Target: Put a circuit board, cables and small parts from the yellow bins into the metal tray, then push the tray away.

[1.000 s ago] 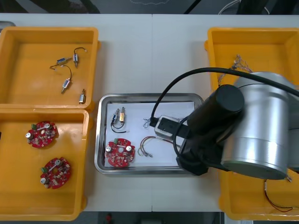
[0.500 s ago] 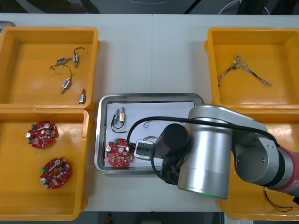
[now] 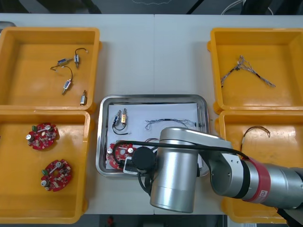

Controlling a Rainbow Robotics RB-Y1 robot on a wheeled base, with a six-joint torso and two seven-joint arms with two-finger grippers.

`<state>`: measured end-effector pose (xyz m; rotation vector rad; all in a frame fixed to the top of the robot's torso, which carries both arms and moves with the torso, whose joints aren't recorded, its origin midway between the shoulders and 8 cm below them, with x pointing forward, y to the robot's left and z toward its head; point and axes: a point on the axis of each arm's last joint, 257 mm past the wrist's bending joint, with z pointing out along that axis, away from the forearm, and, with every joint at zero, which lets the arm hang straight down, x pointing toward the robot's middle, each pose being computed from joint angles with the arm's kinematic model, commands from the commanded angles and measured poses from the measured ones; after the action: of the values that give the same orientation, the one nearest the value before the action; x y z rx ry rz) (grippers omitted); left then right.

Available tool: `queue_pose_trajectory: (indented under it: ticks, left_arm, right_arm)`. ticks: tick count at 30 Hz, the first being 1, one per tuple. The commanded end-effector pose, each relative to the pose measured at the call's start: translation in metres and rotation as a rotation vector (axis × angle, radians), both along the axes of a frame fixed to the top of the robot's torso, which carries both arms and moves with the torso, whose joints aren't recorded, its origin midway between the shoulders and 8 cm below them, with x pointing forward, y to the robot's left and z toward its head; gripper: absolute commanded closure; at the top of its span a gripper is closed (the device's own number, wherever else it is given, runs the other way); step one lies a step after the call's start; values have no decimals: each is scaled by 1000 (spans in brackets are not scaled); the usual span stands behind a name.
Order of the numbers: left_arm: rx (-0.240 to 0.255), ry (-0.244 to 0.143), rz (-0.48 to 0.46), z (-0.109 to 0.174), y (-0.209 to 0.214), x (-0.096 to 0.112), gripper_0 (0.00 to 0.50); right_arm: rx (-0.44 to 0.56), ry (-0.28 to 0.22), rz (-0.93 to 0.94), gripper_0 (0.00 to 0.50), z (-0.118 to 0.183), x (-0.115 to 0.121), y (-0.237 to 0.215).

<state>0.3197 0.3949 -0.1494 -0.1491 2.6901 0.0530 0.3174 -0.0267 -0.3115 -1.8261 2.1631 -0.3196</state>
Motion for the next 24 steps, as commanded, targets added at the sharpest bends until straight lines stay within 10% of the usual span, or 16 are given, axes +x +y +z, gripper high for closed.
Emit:
queue_pose_trajectory:
  ticks: [1,24]
  left_arm:
    - [96,1,-101,10,10,-5,0]
    - [96,1,-101,10,10,-5,0]
  right_arm:
    - [-12,-35,74,0,-5,-2,20]
    - [30,-81,115,0,-10,2,47]
